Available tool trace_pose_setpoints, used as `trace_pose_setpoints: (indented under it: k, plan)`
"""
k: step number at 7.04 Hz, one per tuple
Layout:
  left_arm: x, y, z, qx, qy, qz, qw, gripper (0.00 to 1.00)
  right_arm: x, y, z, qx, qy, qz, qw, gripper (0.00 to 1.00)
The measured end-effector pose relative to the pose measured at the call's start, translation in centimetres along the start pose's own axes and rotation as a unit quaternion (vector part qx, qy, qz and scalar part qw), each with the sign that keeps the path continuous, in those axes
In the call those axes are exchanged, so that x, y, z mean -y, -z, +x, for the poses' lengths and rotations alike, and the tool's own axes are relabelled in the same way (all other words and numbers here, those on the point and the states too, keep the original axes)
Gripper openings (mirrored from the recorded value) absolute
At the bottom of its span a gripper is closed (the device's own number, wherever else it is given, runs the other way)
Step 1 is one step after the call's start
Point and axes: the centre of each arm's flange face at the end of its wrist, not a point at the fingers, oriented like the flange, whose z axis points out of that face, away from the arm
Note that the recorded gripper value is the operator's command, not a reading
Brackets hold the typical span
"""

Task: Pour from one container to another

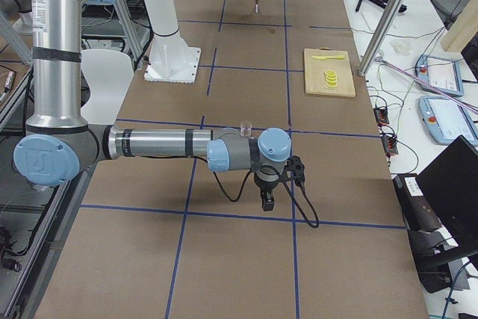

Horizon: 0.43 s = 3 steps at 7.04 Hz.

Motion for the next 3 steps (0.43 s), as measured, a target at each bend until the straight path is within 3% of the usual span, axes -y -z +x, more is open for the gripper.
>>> trace_pose_setpoints:
  k: [3]
  plan:
    - [0.71,0.33,0.37,0.001,-0.004,0.003,1.0000,1.00,0.23,1.22,-0.01,0.002,-0.002,0.012,0.9999,1.00]
